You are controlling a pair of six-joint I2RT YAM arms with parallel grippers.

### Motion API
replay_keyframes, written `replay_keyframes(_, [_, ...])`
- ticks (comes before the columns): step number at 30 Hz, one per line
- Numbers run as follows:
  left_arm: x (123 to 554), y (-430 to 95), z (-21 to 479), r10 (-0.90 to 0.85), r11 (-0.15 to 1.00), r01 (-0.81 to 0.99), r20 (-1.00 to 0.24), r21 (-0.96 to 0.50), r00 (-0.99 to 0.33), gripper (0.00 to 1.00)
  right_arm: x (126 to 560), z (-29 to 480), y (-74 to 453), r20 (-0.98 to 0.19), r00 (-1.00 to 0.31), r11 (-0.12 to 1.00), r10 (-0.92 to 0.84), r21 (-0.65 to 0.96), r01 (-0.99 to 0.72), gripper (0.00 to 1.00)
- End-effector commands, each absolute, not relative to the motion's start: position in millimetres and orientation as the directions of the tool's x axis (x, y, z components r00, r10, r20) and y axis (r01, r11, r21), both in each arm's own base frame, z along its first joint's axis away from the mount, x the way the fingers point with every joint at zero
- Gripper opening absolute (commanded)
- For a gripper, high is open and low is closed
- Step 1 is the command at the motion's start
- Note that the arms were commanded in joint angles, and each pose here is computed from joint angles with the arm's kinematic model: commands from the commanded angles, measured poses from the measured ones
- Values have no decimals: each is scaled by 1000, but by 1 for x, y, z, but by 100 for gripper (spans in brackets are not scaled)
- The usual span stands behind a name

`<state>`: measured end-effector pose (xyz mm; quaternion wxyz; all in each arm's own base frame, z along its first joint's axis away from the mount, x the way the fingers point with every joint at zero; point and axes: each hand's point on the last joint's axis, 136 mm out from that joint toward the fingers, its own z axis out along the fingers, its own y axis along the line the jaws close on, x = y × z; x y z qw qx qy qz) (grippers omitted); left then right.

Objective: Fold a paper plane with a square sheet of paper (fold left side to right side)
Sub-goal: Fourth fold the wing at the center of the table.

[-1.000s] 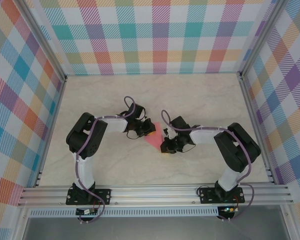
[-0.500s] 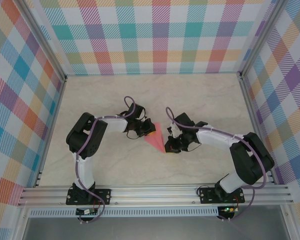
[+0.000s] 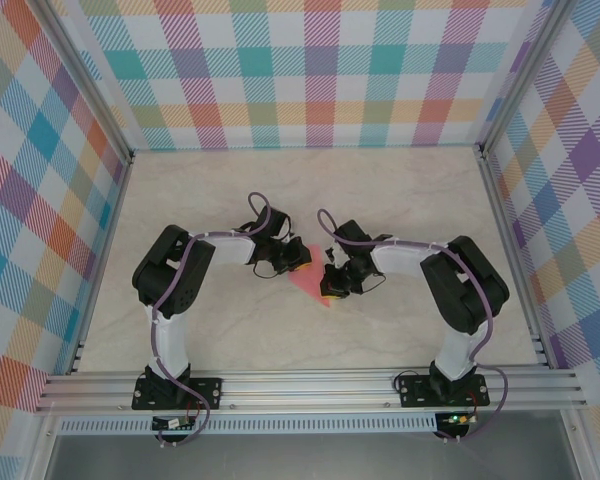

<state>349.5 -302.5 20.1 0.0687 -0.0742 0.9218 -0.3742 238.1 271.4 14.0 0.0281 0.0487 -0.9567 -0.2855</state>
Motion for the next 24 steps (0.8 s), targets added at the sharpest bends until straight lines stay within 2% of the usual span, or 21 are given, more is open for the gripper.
replay_keyframes(1, [340,-289,8,-190,756,-105,-63,-647,-980,10,238,-5,256,48,-996,884,-73,466,-42,0])
replay_keyframes(12, [342,-288,100,-146,694,101,-277,-713,-950,13,212,-33,226,109,-991,928,-82,370,-37,0])
replay_keyframes(18, [309,-297,97,-80,658,154,-273,-737,-959,7,216,-30,229,100,-991,927,-90,373,-46,0])
replay_keyframes(24, [289,-322,83,-19,621,186,-251,-762,-968,6,216,-32,230,104,-990,926,-95,374,-49,0])
